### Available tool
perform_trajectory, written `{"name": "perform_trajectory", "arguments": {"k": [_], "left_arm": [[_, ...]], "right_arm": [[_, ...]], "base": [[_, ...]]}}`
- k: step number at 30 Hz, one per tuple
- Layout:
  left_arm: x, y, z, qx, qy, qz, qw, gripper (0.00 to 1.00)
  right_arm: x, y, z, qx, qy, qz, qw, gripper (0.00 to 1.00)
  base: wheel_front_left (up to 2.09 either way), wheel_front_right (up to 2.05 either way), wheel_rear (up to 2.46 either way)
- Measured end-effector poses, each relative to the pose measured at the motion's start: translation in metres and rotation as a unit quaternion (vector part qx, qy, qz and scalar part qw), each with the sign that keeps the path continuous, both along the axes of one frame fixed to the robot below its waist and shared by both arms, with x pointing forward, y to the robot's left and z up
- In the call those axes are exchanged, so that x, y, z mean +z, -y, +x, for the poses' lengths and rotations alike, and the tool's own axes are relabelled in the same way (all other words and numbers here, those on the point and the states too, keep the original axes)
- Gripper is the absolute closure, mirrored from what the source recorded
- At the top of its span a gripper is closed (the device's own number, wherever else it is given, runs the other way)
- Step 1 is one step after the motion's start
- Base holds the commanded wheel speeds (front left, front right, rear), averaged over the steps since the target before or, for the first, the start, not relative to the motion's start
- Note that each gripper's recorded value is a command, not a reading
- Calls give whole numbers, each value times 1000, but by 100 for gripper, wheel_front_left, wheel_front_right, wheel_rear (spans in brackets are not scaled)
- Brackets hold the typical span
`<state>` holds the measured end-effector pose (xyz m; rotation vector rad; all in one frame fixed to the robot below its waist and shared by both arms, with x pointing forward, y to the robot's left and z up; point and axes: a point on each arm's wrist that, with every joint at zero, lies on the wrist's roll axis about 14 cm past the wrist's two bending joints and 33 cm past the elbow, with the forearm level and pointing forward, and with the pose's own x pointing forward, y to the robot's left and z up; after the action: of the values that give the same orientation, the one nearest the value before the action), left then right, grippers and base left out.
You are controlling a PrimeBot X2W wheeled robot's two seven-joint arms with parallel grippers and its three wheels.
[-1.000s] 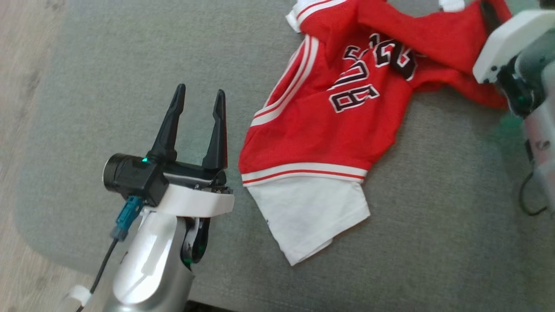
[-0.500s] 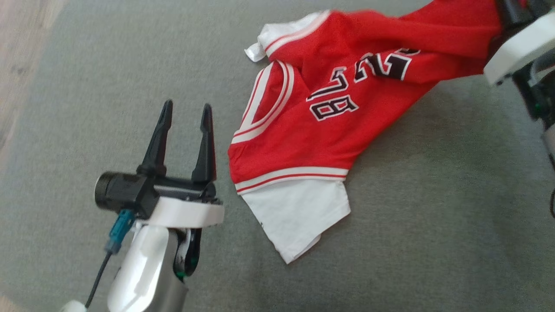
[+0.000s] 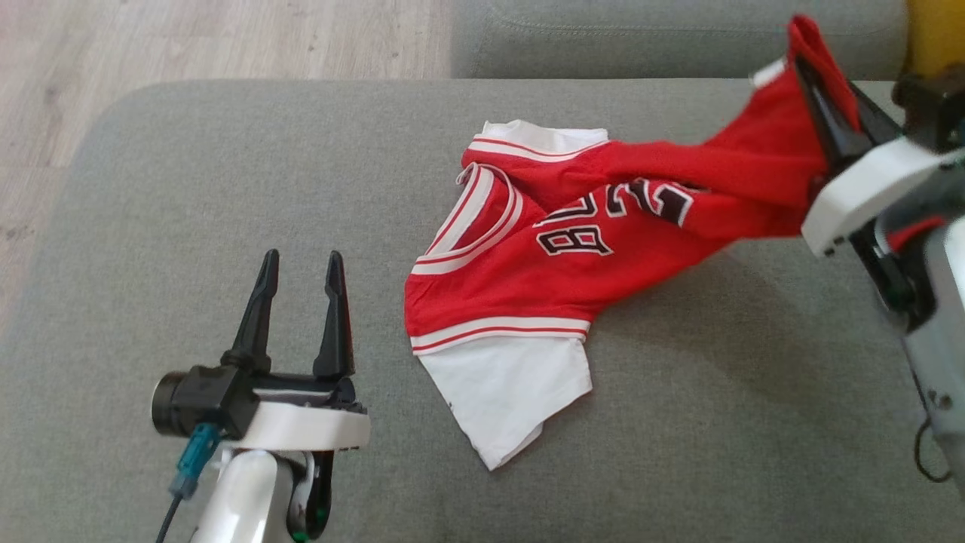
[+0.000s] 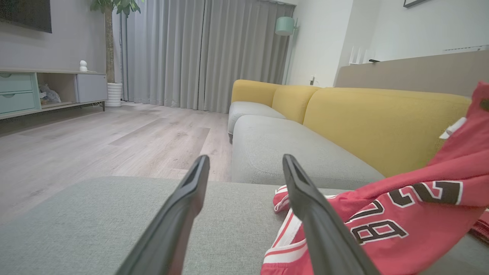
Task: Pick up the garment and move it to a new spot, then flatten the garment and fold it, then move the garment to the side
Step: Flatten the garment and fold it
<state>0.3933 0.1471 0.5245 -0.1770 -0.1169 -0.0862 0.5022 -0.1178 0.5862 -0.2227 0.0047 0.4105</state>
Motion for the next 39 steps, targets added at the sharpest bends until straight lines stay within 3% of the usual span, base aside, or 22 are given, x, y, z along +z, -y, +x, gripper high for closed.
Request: {"name": "perform_trajectory", "arguments": {"k": [8, 15, 16, 22, 27, 33, 39], "left_arm": [[-8, -3, 2, 1, -10, 0, 1000, 0], [-17, -7, 12, 4, -23, 8, 1000, 0], [-18, -9, 16, 5, -24, 11, 1000, 0], [-25, -14, 18, 10, -34, 16, 999, 0], [-21, -12, 20, 10, -29, 13, 999, 0], [-12, -2, 24, -4, -13, 8, 1000, 0], [-1, 15, 30, -28, 3, 6, 1000, 0]], "right_arm": [[-27, 11, 7, -39, -49, 2, 998, 100], [-69, 32, 44, -100, -130, 26, 986, 100], [-76, 34, 60, -114, -149, 39, 981, 0], [-76, 55, 99, -163, -130, 51, 977, 0], [-66, 51, 100, -157, -84, 56, 982, 0], [-43, 44, 80, -138, -15, 89, 986, 0], [-55, 41, 26, -131, 7, 138, 982, 0]], "base": [[0, 0, 0], [0, 0, 0], [0, 0, 0], [0, 0, 0], [0, 0, 0], [0, 0, 0], [0, 0, 0]]}}
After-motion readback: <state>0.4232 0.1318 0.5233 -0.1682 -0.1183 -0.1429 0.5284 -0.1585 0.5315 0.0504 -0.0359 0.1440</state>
